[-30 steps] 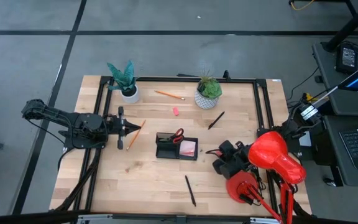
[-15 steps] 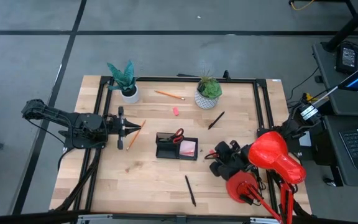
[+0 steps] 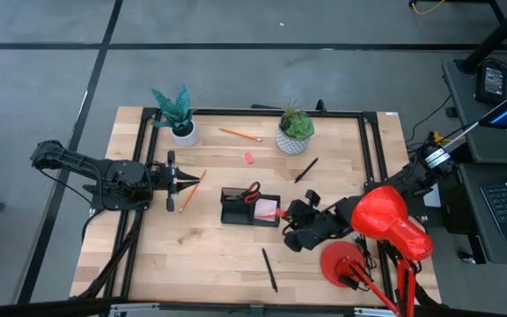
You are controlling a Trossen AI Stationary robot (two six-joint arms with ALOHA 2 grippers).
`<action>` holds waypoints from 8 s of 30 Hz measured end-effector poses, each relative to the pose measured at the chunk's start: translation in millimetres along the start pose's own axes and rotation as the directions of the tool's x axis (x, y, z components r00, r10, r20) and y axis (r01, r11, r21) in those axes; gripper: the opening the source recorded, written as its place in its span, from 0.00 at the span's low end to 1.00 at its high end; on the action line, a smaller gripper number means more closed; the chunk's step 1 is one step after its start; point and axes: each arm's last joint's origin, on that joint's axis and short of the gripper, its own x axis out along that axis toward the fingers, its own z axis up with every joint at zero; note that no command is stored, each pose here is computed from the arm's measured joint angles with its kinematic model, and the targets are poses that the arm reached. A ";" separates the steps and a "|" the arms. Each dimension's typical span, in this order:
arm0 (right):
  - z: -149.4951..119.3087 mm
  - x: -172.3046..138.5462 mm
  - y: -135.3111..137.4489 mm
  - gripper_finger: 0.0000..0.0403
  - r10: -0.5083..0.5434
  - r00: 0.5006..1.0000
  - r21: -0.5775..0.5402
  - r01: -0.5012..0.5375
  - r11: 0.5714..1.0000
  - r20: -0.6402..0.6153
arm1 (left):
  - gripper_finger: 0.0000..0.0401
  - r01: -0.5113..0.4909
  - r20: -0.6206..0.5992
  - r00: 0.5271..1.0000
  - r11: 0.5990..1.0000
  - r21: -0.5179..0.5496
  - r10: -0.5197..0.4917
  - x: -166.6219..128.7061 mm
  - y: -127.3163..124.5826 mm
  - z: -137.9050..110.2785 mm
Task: Pick and place office supplies into organizer
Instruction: Put the orange eraser into the desk organizer, then put the bottom orange pencil into the desk organizer
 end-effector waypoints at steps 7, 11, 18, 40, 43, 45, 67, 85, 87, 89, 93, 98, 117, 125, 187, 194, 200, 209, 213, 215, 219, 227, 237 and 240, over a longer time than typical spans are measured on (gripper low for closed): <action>12.4 6.6 5.9 0.15 0.102 0.986 -0.106 -0.088 0.990 0.135 | 0.08 -0.029 0.000 1.000 1.000 -0.002 0.029 0.0 0.8 0.0; 19.3 11.3 7.4 0.15 0.125 0.975 -0.160 -0.095 0.983 0.185 | 0.08 -0.054 -0.001 0.999 0.999 -0.002 0.054 0.0 1.6 0.0; 20.4 38.1 7.2 0.15 0.196 0.973 -0.196 -0.169 0.966 0.124 | 0.08 -0.054 -0.001 0.999 0.998 -0.016 0.054 0.0 1.5 0.0; 25.1 126.3 3.7 0.15 0.387 0.894 -0.285 -0.318 0.904 0.228 | 0.09 -0.065 -0.001 0.998 0.998 -0.021 0.065 0.0 1.8 0.0; 23.9 132.7 1.4 0.15 0.379 0.896 -0.277 -0.312 0.909 0.232 | 0.09 -0.065 0.000 0.998 0.998 -0.021 0.065 -0.1 1.8 0.1; 25.5 133.4 0.5 0.15 0.375 0.896 -0.273 -0.310 0.911 0.235 | 0.09 -0.065 0.000 0.998 0.998 -0.021 0.065 -0.1 1.8 0.0; 30.2 137.7 -7.9 0.26 0.337 0.908 -0.226 -0.283 0.932 0.248 | 0.09 -0.065 0.001 0.998 0.997 0.031 0.065 -0.1 1.9 0.2; 34.3 116.2 4.5 0.32 0.408 0.876 -0.252 -0.347 0.903 0.257 | 0.08 -0.062 0.023 0.998 0.998 0.013 0.062 0.0 1.8 2.4; 34.9 103.1 10.6 0.30 0.431 0.867 -0.265 -0.367 0.892 0.250 | 0.08 -0.062 0.023 0.998 0.998 0.013 0.061 0.0 1.8 2.4; 35.1 88.0 14.5 0.27 0.443 0.868 -0.283 -0.377 0.882 0.226 | 0.08 -0.062 0.023 0.998 0.998 0.013 0.061 -0.1 1.8 2.4; 34.5 60.5 16.8 0.20 0.386 0.898 -0.292 -0.319 0.902 0.211 | 0.08 -0.062 0.024 0.998 0.997 0.043 0.061 -0.1 1.8 2.5; 37.6 33.8 9.2 0.09 0.302 0.931 -0.270 -0.242 0.932 0.205 | 0.07 -0.010 0.024 1.000 0.998 0.062 0.009 0.0 0.2 2.4; 3.0 6.0 -81.5 0.01 0.227 0.923 -0.250 -0.151 0.956 0.312 | 0.01 -0.033 -0.211 0.976 0.997 0.069 0.047 22.7 -7.8 13.0; -26.3 13.2 -111.0 0.00 0.226 0.877 -0.272 -0.115 0.955 0.423 | 0.01 -0.196 -0.349 0.920 0.981 -0.017 0.178 25.9 -5.6 27.5; -57.6 26.3 -155.1 0.01 0.098 0.850 -0.118 -0.043 0.992 0.518 | 0.15 -0.589 -0.967 0.253 0.798 -0.127 0.033 96.0 1.0 -9.3; -59.2 27.2 -155.4 0.01 0.095 0.859 -0.095 -0.054 0.994 0.503 | 0.27 -0.603 -0.954 0.298 0.782 -0.157 0.039 101.3 5.2 -8.3; -60.9 28.2 -155.8 0.01 0.091 0.869 -0.059 -0.072 0.996 0.487 | 0.35 -0.612 -0.959 0.278 0.780 -0.127 0.062 99.4 7.1 -9.0; -61.1 28.1 -155.0 0.01 0.111 0.869 -0.050 -0.099 0.994 0.482 | 0.36 -0.633 -0.973 0.226 0.767 -0.107 0.052 105.2 16.9 -17.7; -61.4 28.1 -153.9 0.01 0.149 0.869 -0.062 -0.136 0.989 0.472 | 0.36 -0.640 -0.982 0.181 0.765 -0.075 0.056 110.0 21.5 -26.2; -61.5 28.1 -153.7 0.01 0.155 0.869 -0.065 -0.141 0.988 0.470 | 0.36 -0.646 -0.986 0.156 0.761 -0.059 0.056 112.4 24.0 -30.9; -61.5 28.1 -153.6 0.01 0.156 0.869 -0.068 -0.140 0.988 0.470 | 0.36 -0.659 -0.993 0.112 0.750 -0.056 0.025 117.8 28.0 -41.0; -61.6 28.1 -153.7 0.01 0.155 0.869 -0.069 -0.139 0.988 0.470 | 0.36 -0.664 -0.996 0.081 0.744 -0.074 -0.027 130.1 36.2 -58.0; -61.6 28.1 -153.7 0.01 0.155 0.869 -0.070 -0.138 0.988 0.469 | 0.36 -0.710 -0.996 0.059 0.698 -0.090 -0.068 133.3 41.2 -65.0; -61.5 28.1 -153.6 0.01 0.155 0.869 -0.069 -0.139 0.988 0.469 | 0.36 -0.713 -0.996 0.062 0.696 -0.084 -0.057 133.8 39.0 -65.0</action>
